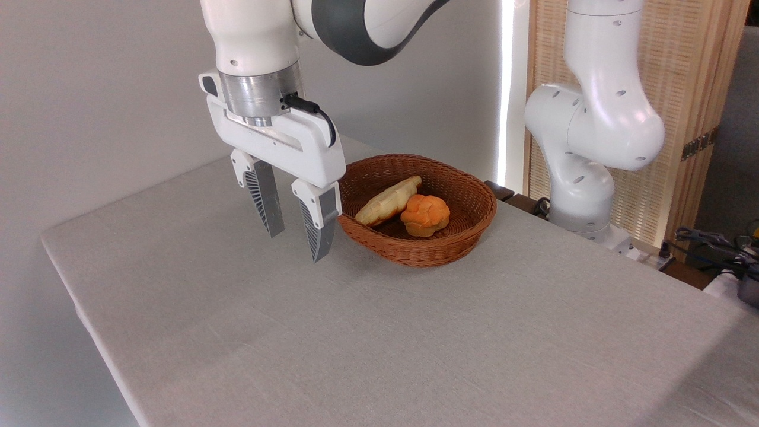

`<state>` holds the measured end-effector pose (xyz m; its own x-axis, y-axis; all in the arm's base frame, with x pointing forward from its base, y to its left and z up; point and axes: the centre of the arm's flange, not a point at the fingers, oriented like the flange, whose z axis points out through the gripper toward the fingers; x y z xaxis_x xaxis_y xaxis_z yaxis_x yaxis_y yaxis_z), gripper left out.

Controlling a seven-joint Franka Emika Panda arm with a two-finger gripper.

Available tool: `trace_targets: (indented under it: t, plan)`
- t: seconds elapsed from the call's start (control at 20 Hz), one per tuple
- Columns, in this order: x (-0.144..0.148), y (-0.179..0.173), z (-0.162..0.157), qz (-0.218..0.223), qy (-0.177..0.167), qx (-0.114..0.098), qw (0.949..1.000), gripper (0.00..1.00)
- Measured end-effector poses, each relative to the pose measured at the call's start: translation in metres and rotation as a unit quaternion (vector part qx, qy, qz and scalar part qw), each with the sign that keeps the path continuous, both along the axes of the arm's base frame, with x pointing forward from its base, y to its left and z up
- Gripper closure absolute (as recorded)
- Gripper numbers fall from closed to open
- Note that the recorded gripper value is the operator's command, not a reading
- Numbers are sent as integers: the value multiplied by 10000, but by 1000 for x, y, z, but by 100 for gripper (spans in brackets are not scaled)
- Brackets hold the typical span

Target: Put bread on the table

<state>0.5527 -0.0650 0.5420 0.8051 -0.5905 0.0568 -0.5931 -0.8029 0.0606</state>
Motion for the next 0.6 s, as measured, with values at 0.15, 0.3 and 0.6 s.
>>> trace_targets:
  t: [0.15, 0.3, 0.6]
  plan:
    - [0, 1, 1, 11, -7, 4, 10000, 0]
    - [2, 8, 2, 74, -60, 0, 10000, 0]
    - [4, 15, 3, 142, -115, -4, 9998, 0]
